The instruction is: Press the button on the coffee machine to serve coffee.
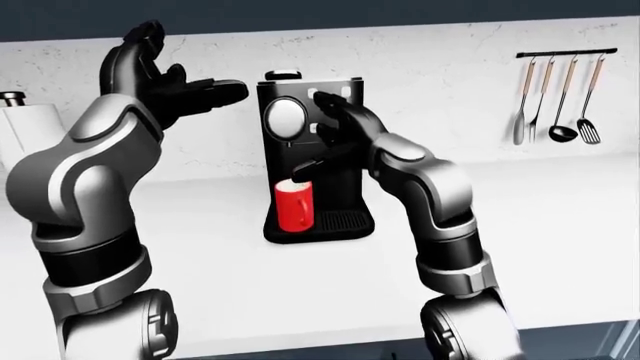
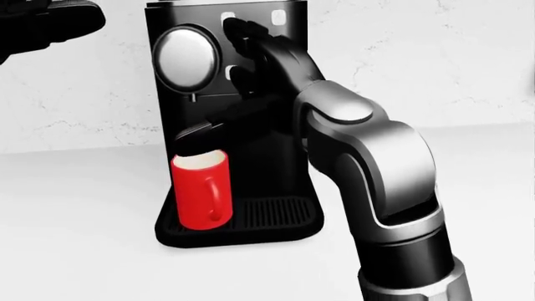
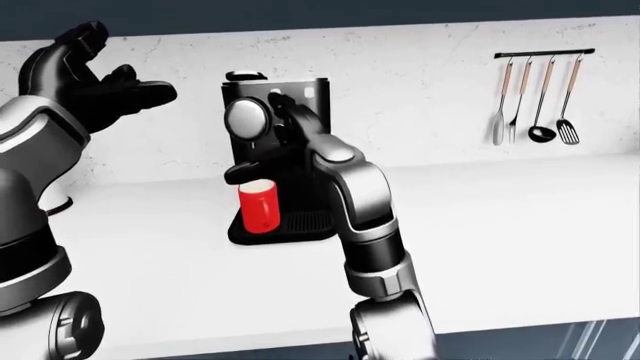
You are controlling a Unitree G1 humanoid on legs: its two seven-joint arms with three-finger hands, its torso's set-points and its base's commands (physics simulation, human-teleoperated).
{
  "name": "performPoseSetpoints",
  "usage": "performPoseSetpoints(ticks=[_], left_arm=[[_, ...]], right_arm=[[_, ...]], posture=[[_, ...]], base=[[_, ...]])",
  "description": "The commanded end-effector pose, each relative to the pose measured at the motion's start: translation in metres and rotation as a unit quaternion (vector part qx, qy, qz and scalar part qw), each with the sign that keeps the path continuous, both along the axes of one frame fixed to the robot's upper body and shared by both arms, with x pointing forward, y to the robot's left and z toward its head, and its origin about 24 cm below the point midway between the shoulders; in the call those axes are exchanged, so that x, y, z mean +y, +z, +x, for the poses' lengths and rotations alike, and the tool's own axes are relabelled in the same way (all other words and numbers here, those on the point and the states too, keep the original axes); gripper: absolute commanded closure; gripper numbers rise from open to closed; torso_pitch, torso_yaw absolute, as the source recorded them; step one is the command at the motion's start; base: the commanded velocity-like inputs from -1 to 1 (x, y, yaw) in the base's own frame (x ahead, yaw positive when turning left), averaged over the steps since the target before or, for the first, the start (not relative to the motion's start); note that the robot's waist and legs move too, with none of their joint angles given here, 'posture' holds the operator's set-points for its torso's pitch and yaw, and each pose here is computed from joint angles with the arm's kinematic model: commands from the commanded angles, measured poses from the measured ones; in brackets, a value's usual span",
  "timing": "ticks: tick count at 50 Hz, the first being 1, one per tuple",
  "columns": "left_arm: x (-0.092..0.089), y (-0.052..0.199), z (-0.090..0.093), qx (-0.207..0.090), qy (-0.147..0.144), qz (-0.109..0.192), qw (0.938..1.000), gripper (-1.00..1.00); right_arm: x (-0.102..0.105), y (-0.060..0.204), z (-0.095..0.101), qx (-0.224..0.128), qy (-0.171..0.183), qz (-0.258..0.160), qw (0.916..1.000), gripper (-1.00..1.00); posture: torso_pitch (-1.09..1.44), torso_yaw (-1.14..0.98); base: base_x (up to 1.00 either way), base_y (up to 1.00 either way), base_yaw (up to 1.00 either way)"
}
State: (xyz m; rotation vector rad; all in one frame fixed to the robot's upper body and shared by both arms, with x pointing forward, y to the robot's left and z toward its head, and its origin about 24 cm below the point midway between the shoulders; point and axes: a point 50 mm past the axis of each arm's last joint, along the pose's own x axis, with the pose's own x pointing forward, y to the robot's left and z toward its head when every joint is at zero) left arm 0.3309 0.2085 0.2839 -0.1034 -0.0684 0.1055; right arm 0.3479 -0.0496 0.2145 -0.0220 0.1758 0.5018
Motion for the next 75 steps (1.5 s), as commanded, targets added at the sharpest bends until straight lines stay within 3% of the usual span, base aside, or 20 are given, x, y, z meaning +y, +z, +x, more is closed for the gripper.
performPoseSetpoints(ticks=[1, 75], left_arm=[[0.000, 0.017, -0.004, -0.039, 0.001, 0.000, 0.9992, -1.00], [-0.003, 0.023, -0.003, -0.046, -0.004, -0.002, 0.9989, -1.00]], right_arm=[[0.001, 0.022, 0.000, -0.047, 0.000, 0.012, 0.9988, -1.00], [0.009, 0.005, 0.034, -0.041, -0.005, 0.017, 0.9990, -1.00]], posture=[[-0.68, 0.00], [-0.68, 0.00]], base=[[0.00, 0.00, 0.00], [0.00, 0.00, 0.00]])
